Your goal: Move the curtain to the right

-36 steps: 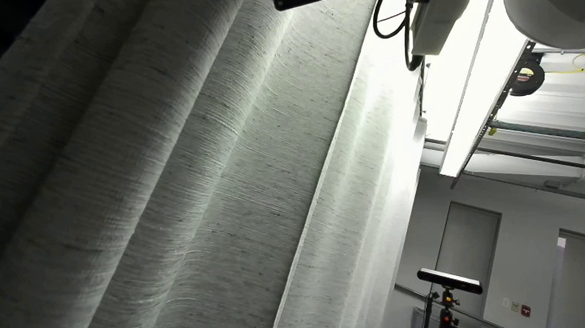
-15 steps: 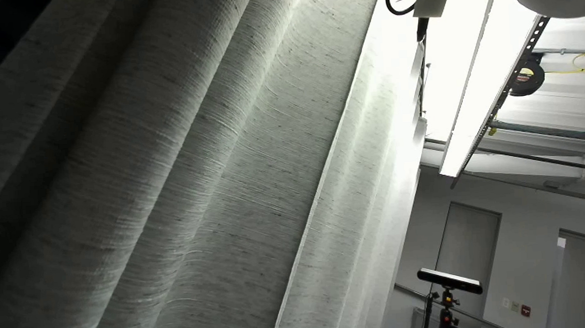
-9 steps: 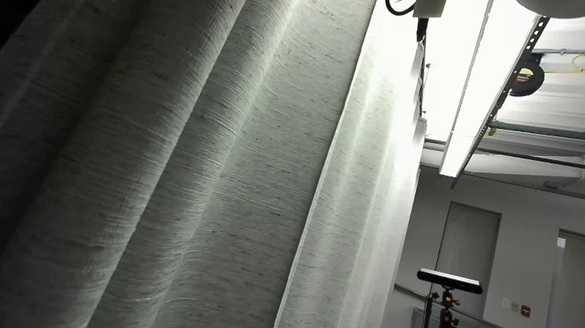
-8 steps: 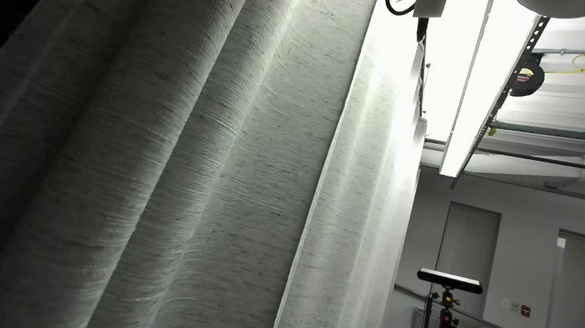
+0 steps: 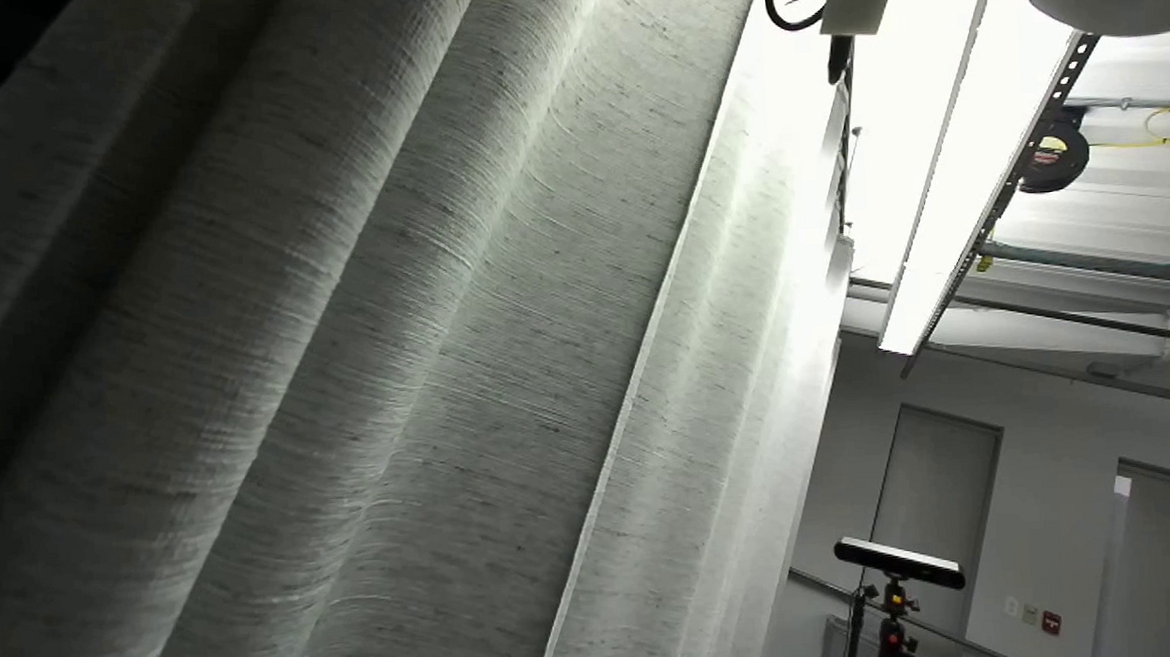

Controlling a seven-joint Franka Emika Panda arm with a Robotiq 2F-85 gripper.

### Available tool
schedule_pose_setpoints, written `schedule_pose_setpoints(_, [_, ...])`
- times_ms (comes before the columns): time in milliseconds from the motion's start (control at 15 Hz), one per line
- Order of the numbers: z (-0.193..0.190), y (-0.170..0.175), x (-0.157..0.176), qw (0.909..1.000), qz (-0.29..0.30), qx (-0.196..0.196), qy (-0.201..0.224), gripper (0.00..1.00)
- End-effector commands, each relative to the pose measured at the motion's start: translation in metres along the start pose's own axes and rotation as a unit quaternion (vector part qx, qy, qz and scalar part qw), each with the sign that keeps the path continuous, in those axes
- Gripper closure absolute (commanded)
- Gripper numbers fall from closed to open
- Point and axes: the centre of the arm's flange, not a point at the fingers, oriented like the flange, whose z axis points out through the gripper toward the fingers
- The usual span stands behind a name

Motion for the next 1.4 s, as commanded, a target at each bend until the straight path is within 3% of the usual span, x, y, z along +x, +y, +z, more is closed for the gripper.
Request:
schedule_pose_setpoints(0, [0.003, -0.006, 0.013, 0.9992, 0.009, -0.01, 0.037, 0.58])
schedule_pose_setpoints(200, [0.006, 0.005, 0.027, 0.9976, 0.019, -0.031, 0.059, 0.82])
schedule_pose_setpoints(400, [0.019, 0.03, 0.044, 0.9956, 0.026, -0.066, 0.062, 1.0])
schedule_pose_setpoints(800, [0.054, 0.126, 0.071, 0.9837, 0.071, -0.156, 0.053, 0.99])
schedule_pose_setpoints(1133, [0.068, 0.252, 0.098, 0.9623, 0.131, -0.234, 0.048, 0.99])
schedule_pose_setpoints(1333, [0.061, 0.309, 0.108, 0.9505, 0.153, -0.263, 0.06, 0.99])
